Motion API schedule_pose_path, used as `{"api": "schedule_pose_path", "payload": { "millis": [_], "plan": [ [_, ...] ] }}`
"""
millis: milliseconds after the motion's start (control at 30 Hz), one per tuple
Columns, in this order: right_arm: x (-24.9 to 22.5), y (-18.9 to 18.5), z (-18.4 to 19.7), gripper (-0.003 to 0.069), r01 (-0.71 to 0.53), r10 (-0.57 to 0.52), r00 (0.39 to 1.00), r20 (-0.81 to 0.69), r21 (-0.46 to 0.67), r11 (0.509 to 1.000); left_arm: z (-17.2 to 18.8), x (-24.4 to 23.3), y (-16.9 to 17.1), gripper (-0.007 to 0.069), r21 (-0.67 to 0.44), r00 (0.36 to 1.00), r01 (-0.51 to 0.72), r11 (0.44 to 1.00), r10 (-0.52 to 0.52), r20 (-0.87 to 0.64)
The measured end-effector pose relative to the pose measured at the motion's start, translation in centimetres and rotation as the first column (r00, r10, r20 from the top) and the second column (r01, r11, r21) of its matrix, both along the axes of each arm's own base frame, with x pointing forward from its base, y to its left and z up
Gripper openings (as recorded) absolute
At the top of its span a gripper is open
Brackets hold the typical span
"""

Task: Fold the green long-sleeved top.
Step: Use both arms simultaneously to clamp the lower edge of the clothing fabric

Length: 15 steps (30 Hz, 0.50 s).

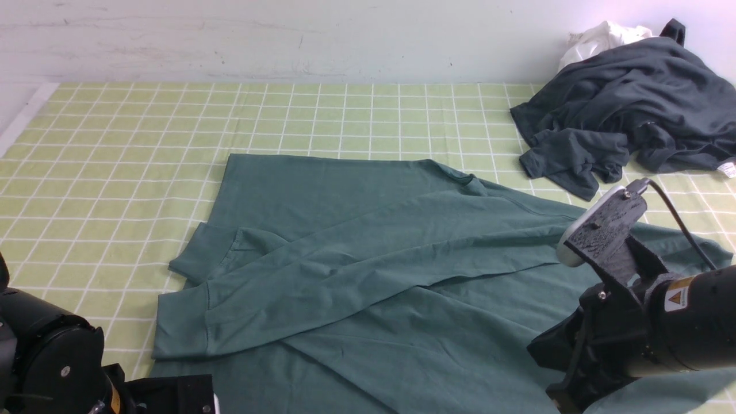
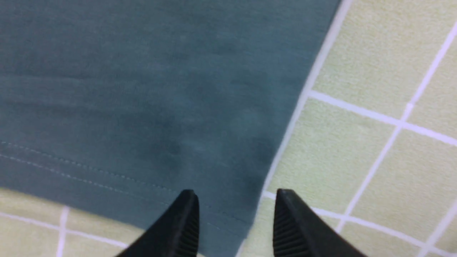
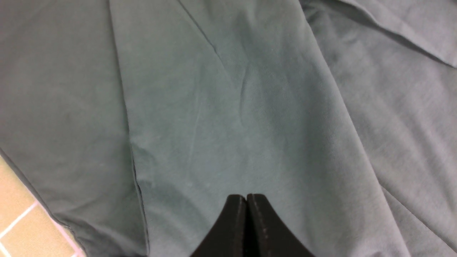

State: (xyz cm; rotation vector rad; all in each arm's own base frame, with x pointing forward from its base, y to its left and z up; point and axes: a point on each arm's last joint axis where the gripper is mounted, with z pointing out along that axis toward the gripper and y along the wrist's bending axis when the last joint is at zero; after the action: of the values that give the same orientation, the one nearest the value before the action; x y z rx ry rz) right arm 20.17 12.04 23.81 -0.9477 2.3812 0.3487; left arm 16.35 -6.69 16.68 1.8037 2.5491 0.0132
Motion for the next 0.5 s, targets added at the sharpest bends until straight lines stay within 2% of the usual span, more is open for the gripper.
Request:
{"api": "schedule_pose_path", "payload": {
  "millis": [333,433,500],
  "plan": [
    [0.0,0.0,0.0,-0.0011,0.003,-0.003,1.000,-0.002,0.006,1.000,-1.8,0.4,-0.2,0.0282,-0.002,1.000,0.003,1.000,-0.003,0.009],
    [0.0,0.0,0.0,-0.0011,0.002,-0.002,1.000,-0.003,0.005,1.000,-1.8,0.5,-0.2,0.0271,-0.002,1.000,0.005,1.000,-0.005,0.013],
    [0.0,0.0,0.0,-0.0011,0.002,-0.002,1.000,-0.003,0.005,1.000,-1.8,0.5,-0.2,0.0227,-0.003,1.000,0.006,1.000,-0.006,0.020]
  ]
}}
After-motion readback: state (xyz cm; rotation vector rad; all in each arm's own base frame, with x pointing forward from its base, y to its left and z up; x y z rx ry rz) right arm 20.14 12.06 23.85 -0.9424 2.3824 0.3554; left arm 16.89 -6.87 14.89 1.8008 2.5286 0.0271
